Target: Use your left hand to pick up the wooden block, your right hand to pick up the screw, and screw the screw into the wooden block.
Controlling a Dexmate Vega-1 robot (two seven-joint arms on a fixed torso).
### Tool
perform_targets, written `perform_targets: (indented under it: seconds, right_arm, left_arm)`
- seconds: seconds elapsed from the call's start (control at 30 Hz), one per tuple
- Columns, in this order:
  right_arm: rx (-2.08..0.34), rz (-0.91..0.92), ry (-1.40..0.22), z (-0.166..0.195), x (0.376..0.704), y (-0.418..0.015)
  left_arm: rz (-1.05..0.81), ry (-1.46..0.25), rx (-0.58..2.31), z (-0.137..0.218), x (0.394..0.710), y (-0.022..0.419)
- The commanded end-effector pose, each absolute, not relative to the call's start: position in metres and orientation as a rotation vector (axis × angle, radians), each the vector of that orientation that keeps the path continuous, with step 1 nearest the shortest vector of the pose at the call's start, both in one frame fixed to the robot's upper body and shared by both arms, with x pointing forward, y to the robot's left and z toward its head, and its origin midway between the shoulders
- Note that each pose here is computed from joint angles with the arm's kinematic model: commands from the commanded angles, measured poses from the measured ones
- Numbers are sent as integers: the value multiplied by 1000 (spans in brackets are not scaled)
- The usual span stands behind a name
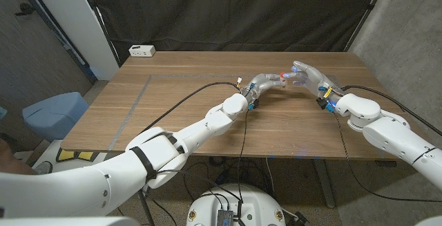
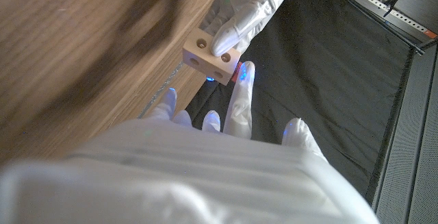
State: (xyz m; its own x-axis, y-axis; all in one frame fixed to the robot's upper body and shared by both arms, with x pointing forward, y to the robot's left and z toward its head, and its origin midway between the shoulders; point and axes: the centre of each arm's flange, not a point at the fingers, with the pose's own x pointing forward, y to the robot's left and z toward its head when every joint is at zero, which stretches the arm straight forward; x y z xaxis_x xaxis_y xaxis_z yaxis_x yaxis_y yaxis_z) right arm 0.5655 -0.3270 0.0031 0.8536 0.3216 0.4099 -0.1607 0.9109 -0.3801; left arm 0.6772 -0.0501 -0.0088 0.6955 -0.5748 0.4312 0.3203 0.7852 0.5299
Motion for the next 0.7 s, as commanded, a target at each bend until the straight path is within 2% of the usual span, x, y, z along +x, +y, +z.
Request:
perform_targets:
  seconds: [0.03, 0.7]
  right_arm:
    - [-332, 240, -498, 2, 561, -332]
    - [-315, 184, -525, 1, 566, -340]
  left_arm:
    - [-514, -621, 440, -10, 676, -50]
    - [-508, -627, 443, -10, 673, -50]
